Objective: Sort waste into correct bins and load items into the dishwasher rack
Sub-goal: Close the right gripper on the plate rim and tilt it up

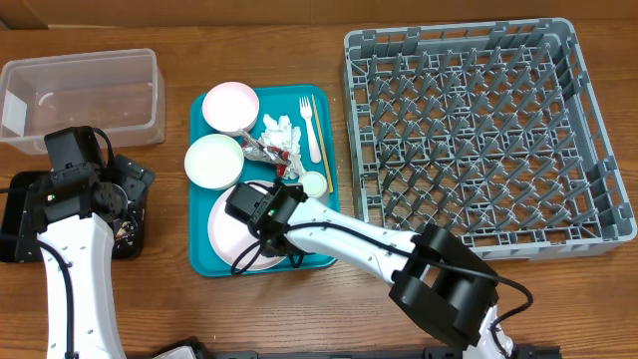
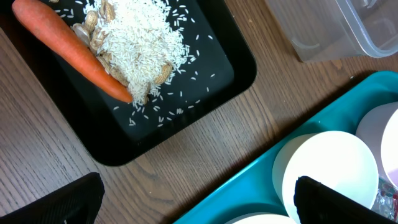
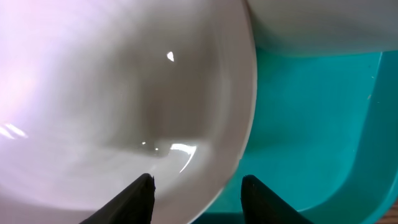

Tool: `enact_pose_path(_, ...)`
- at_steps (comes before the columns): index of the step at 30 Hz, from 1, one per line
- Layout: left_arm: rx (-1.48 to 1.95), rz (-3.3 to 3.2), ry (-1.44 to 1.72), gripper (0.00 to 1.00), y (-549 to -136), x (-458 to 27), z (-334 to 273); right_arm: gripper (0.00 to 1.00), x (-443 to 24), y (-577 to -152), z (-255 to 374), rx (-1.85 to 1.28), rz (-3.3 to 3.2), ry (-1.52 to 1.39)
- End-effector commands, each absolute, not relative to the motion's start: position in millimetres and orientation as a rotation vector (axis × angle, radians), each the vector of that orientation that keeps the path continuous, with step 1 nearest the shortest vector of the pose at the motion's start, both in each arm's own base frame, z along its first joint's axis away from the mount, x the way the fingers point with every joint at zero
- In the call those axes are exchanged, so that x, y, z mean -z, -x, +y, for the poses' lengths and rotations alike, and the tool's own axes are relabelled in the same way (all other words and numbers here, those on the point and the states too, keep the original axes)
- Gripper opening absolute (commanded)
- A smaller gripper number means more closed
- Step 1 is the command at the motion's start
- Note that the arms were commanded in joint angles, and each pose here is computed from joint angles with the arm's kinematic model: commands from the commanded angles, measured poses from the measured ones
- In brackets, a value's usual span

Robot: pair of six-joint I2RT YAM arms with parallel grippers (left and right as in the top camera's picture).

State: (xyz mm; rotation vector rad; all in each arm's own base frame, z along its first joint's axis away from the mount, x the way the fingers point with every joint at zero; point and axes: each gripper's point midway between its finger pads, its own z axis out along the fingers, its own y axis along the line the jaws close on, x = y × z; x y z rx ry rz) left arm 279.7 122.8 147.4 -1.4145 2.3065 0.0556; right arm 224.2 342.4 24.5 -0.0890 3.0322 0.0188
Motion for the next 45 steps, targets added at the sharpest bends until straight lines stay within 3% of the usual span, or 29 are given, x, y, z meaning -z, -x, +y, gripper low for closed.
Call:
enact_pose_path(1,-0.075,2.274,1.424,1.00,-282,-155,128,0.48,-11,-225,344,0.016,3.046,0.063)
enact_pose_path(8,-0.075,2.274,1.424,1.00,-282,-155,128,0.45,-10,-228,343,0.027,3.034,0.066)
enact_pose_path(16,-0.075,2.274,1.424,1.00,-282,-155,128,0.11,-11,-229,345,0.011,3.028,0.068)
enact_pose_path(20,-0.075,2.274,1.424,1.00,-282,-155,128,0.04,-12,-230,346,0.005,3.024,0.094)
enact_pose_path(35,-0.075,2.274,1.425,1.00,-282,-155,128,0.04,-54,-235,353,-0.086,2.977,0.098)
enact_pose_path(45,-0.075,2.273,1.424,1.00,-282,-155,128,0.04,-145,-260,331,-0.288,2.830,0.096)
